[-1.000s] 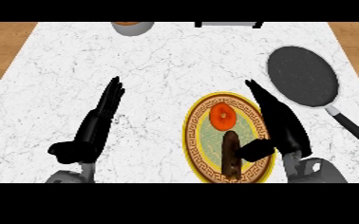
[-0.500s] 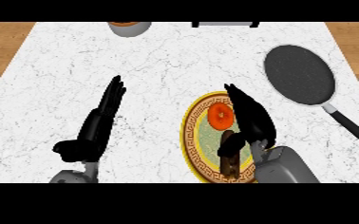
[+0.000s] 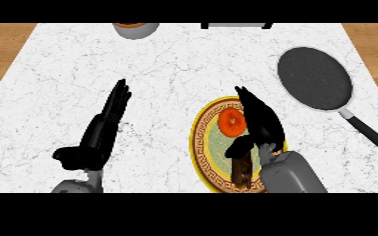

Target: Pick the squash from the plate and place it in the pan

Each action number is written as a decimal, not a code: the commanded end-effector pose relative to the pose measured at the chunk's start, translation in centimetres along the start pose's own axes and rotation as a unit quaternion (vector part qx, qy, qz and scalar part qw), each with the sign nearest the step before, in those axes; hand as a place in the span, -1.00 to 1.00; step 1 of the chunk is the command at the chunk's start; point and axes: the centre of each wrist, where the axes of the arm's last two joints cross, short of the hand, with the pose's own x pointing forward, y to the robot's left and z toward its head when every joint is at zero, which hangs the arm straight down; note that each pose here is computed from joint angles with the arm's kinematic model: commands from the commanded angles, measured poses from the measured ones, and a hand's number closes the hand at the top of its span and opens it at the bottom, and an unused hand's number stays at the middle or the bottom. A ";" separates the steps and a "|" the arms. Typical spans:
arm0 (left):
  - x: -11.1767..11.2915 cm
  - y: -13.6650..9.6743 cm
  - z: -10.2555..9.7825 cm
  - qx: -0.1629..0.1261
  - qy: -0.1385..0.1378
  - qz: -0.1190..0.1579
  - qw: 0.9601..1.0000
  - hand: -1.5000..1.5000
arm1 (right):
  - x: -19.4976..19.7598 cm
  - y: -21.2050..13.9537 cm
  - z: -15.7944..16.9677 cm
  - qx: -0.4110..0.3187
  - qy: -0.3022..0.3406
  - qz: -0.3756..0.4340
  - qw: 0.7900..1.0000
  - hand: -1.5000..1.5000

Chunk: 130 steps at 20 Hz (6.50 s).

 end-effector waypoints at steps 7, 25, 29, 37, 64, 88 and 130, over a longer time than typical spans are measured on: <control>-0.2 2.6 -0.4 0.005 -0.010 -0.001 1.000 0.00 | -2.3 1.8 -2.3 0.010 0.012 -0.009 1.000 -1.00; 0.5 1.0 -0.1 0.001 -0.002 0.001 1.000 0.00 | -2.5 5.0 -4.9 0.010 -0.022 0.088 0.996 1.00; 0.9 -0.6 -0.4 0.007 0.007 -0.002 1.000 0.00 | -3.8 2.8 -3.6 -0.050 -0.028 0.098 0.994 1.00; -0.7 1.4 1.7 0.001 0.004 -0.002 1.000 0.00 | -0.4 0.5 1.3 -0.112 -0.123 0.100 0.981 1.00; -0.6 1.3 -0.1 -0.001 -0.008 -0.008 1.000 0.00 | -10.9 -10.4 -2.0 -0.357 -0.092 -0.092 0.925 1.00; -0.2 -1.8 -0.7 -0.039 -0.013 0.005 0.999 0.00 | -21.0 -16.1 -10.7 -0.257 0.033 -0.042 0.965 -1.00; 0.1 1.1 0.9 -0.005 -0.008 0.001 1.000 0.00 | -35.5 -16.5 -1.2 -0.175 -0.214 -0.367 0.888 -1.00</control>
